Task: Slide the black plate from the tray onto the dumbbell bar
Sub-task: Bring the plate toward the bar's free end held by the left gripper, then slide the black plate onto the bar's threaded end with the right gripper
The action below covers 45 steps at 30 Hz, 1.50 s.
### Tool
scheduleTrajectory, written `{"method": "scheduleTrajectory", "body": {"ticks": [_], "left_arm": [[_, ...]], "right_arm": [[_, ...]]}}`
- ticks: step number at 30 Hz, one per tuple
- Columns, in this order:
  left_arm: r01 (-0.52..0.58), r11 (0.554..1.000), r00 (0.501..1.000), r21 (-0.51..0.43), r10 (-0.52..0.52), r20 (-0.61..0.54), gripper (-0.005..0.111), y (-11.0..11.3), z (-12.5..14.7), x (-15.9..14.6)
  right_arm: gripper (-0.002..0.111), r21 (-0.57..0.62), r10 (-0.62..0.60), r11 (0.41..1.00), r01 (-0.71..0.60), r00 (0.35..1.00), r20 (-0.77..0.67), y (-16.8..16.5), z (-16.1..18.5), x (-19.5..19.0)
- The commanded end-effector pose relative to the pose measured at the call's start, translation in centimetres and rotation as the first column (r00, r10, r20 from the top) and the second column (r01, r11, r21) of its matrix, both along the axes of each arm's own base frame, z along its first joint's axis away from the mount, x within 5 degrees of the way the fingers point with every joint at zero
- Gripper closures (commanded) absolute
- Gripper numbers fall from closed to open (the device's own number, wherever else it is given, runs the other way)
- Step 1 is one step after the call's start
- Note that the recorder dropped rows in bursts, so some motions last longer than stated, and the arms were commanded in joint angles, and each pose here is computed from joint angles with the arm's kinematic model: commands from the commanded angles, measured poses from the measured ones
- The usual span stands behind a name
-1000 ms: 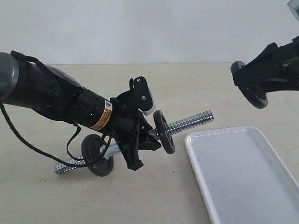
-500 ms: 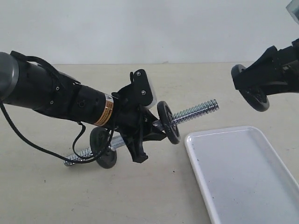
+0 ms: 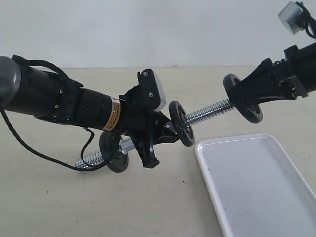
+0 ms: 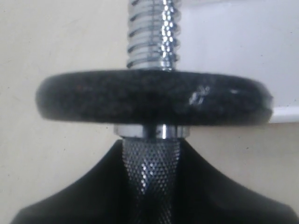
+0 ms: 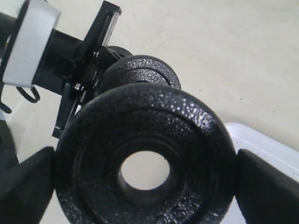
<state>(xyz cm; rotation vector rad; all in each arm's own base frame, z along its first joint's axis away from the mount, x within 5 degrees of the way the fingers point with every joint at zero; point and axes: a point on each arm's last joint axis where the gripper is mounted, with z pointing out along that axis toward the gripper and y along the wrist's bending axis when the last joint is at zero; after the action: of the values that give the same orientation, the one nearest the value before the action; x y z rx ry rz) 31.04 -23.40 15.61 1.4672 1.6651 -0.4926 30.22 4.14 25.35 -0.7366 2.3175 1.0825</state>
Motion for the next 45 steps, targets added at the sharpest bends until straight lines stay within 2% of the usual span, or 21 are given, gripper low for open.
{"method": "scheduleTrajectory", "body": {"ticks": [1, 14, 27, 36, 39, 41, 43, 45], "left_arm": [[0.154, 0.942, 0.968, -0.300, -0.083, 0.235, 0.102, 0.0, 11.9, -2.7], [0.217, 0.913, 0.957, -0.345, -0.130, 0.260, 0.102, -0.2, 12.6, -3.2], [0.214, 0.917, 0.949, -0.337, -0.114, 0.293, 0.102, 0.1, 13.5, -3.5], [0.194, 0.910, 0.956, -0.367, -0.091, 0.280, 0.102, 0.1, 13.7, -3.4], [0.194, 0.910, 0.956, -0.367, -0.091, 0.280, 0.102, 0.1, 13.7, -3.4], [0.194, 0.910, 0.956, -0.367, -0.091, 0.280, 0.102, 0.1, 13.7, -3.4], [0.187, 0.909, 0.959, -0.372, -0.087, 0.269, 0.102, 0.1, 13.7, -3.3], [0.174, 0.914, 0.961, -0.366, -0.077, 0.265, 0.102, 0.1, 13.6, -3.2]], "right_arm": [[0.108, 0.064, -0.011, 0.998, 0.011, 1.000, -0.006, 0.3, 0.0, 0.7], [0.108, 0.104, -0.019, 0.994, 0.018, 1.000, 0.014, 0.4, -0.1, 1.0], [0.108, 0.128, -0.052, 0.990, 0.056, 0.998, -0.035, 0.5, 0.1, 1.1], [0.108, 0.140, 0.067, 0.988, -0.063, 0.998, -0.022, 4.3, 0.2, 0.4], [0.107, 0.149, 0.084, 0.985, -0.084, 0.996, 0.009, 4.7, 0.3, 0.4], [0.096, 0.149, 0.079, 0.986, -0.079, 0.997, 0.009, 4.5, 0.3, 0.4], [0.077, 0.149, 0.079, 0.986, -0.079, 0.997, 0.009, 4.5, 0.3, 0.4], [0.041, 0.149, 0.079, 0.986, -0.079, 0.997, 0.009, 4.5, 0.3, 0.4]]}}
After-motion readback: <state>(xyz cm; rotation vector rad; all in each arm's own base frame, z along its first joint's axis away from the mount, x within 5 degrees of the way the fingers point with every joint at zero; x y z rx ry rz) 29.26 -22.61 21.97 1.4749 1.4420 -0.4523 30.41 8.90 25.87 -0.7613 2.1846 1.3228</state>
